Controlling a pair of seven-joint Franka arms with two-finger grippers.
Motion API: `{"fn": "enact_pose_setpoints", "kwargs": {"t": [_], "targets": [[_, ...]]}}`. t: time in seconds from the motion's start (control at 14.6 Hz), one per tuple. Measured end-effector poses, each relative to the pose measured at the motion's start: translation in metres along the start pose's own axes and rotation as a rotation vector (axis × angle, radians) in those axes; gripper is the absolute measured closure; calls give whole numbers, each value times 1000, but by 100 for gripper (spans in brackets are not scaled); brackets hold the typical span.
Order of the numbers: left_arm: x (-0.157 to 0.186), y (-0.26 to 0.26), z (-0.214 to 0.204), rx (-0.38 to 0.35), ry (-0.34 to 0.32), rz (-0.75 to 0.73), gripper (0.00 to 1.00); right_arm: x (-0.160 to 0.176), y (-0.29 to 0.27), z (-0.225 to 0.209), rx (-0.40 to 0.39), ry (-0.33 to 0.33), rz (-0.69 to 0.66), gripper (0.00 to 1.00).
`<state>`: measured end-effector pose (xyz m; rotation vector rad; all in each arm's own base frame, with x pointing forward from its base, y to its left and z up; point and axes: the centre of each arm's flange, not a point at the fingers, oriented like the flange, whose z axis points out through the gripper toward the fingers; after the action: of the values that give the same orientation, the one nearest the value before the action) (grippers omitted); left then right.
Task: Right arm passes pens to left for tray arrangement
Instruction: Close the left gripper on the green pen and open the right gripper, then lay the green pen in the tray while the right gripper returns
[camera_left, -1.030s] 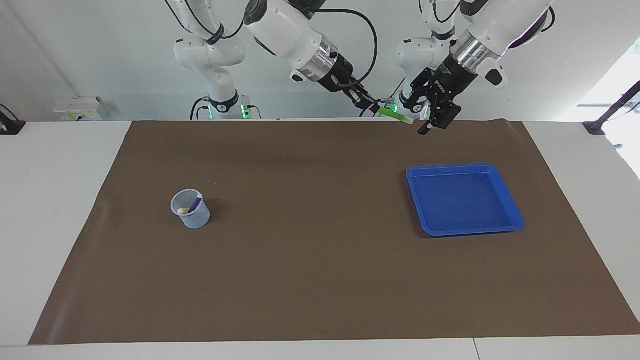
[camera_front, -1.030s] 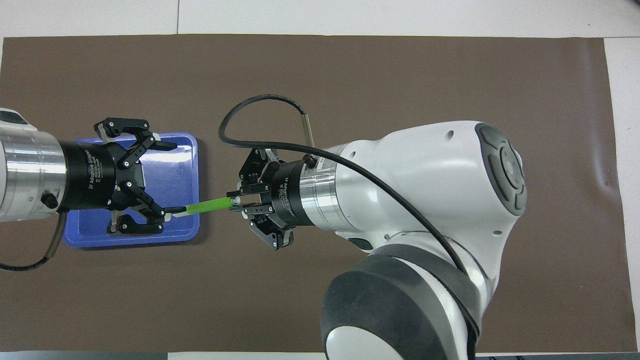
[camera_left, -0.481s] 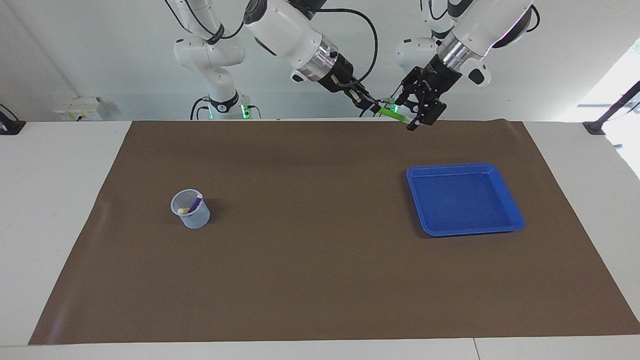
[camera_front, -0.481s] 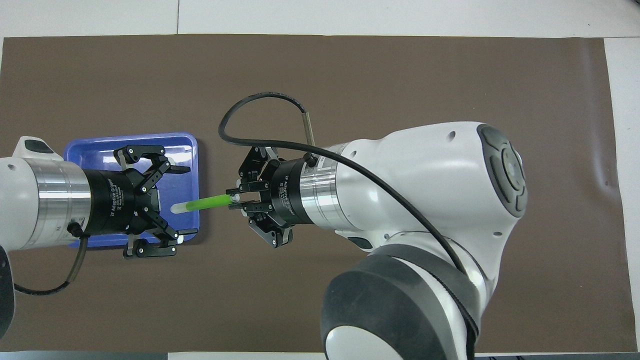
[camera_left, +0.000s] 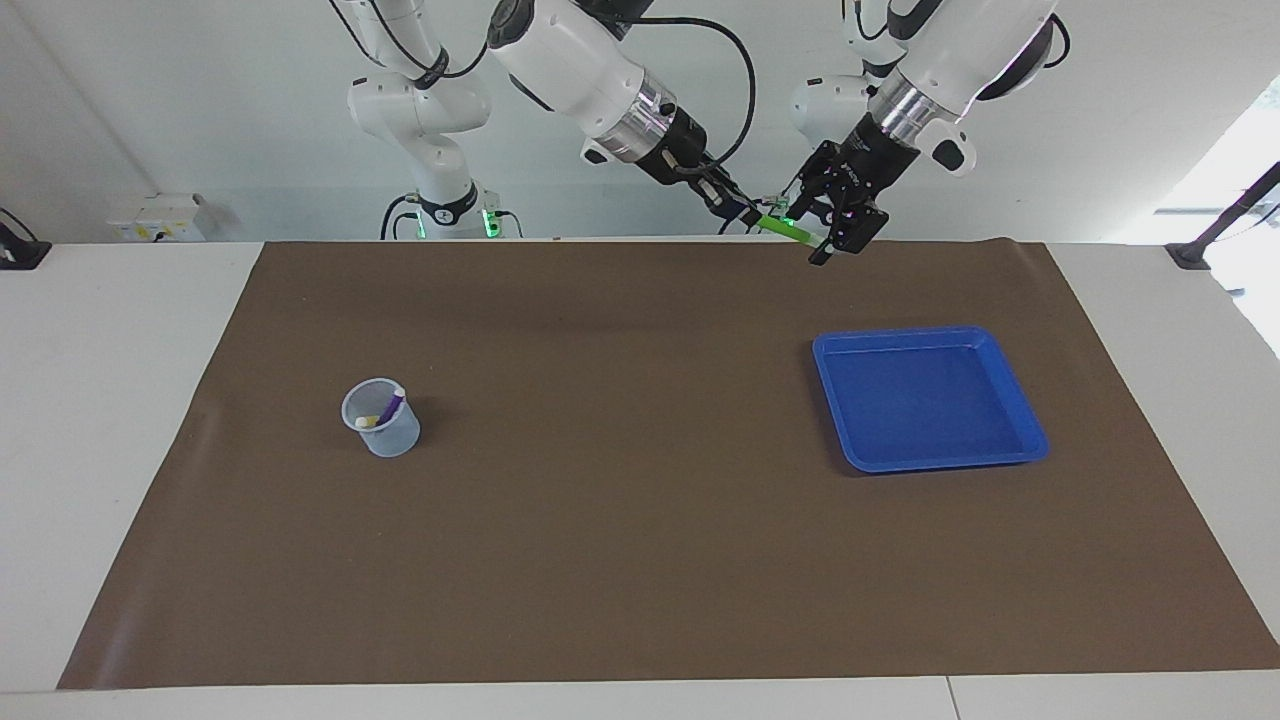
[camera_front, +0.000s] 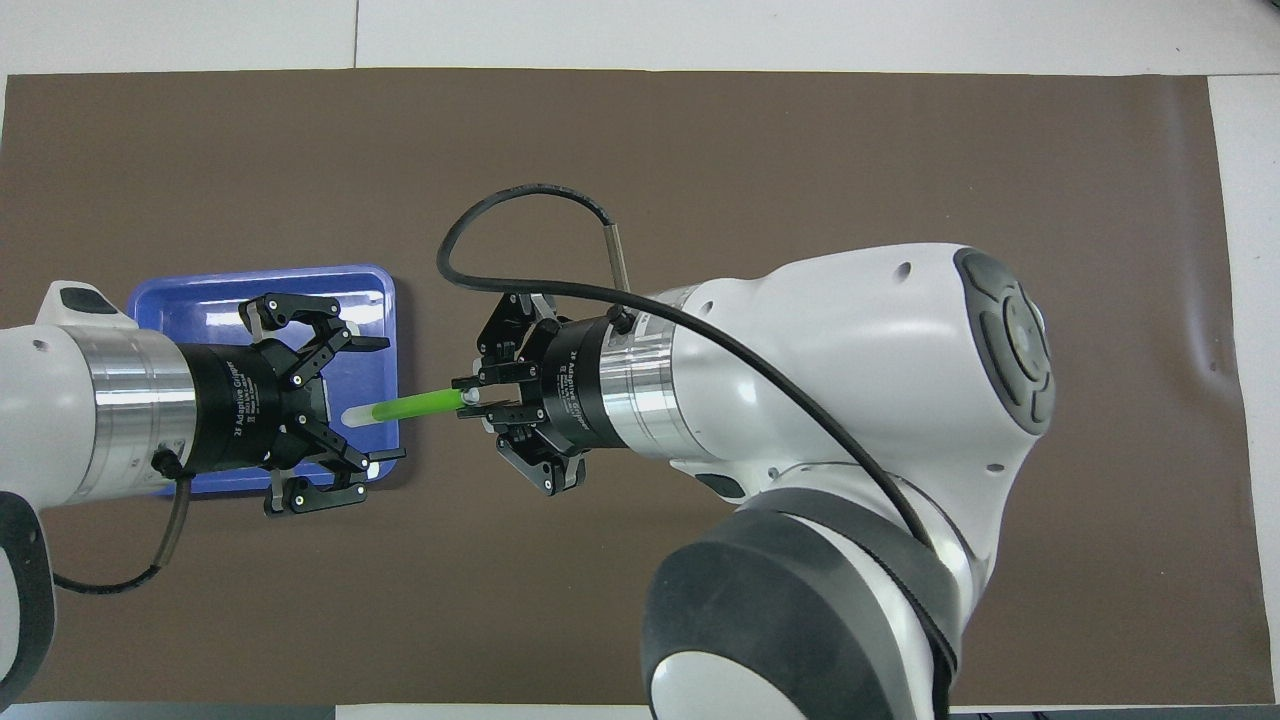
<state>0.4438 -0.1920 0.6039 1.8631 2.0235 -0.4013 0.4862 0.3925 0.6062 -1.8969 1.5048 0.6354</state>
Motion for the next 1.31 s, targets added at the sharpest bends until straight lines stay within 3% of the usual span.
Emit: {"fn": "enact_pose_setpoints", "kwargs": {"t": [0.34,0.41,0.82,0.96,1.31], "targets": [[0,-2,0,0,1,0,78,0,0,0,4,0,0,84],[-1,-4,1,4,3,2,82,1,-3,-1,18,-2,2,84],[2,-3,2,2,3,-12,82,1,-3,-1,21,-3,2,88],[2,-2,0,-11,-1,-26,82,1,-3,-1,20,-3,2,73],[6,3,-4,-36,-7,-41,82,5,-4,-3,30,56,-38,18]]}}
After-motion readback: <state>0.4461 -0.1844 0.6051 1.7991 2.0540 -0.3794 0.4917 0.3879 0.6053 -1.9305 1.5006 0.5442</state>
